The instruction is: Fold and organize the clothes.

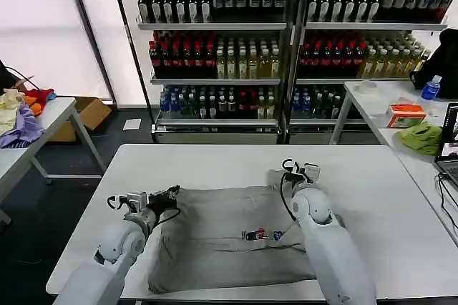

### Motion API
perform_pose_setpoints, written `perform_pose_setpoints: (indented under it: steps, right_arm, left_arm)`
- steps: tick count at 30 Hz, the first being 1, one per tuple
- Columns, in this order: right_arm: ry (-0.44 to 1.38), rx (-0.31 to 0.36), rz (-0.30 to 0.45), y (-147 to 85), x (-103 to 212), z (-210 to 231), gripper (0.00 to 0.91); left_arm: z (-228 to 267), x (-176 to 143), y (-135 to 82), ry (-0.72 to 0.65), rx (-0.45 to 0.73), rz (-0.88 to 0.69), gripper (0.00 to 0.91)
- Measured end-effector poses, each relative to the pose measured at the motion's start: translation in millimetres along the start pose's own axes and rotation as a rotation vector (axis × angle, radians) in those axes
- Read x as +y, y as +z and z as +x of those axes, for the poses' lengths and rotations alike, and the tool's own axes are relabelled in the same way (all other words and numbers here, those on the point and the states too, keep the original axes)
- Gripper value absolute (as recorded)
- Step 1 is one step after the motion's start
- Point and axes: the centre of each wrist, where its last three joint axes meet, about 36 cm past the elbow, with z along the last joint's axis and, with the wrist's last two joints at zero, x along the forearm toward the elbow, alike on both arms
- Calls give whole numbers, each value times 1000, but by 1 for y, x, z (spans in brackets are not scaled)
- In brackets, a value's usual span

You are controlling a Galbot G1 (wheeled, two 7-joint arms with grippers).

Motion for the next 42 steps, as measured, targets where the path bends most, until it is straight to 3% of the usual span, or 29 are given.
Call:
perform_pose_setpoints:
  steps: [10, 24, 42]
  right_arm:
    - [-5, -59, -34, -1, -8, 37, 0]
    - [53, -51, -3, 53, -35, 118, 0]
    - [102, -18, 18, 88, -58, 193, 0]
  left_arm:
    - [23, -5, -2, 4, -35, -1, 0]
    - [73, -29, 22, 10, -29, -25, 0]
    - [119, -55, 58, 10, 8, -22, 0]
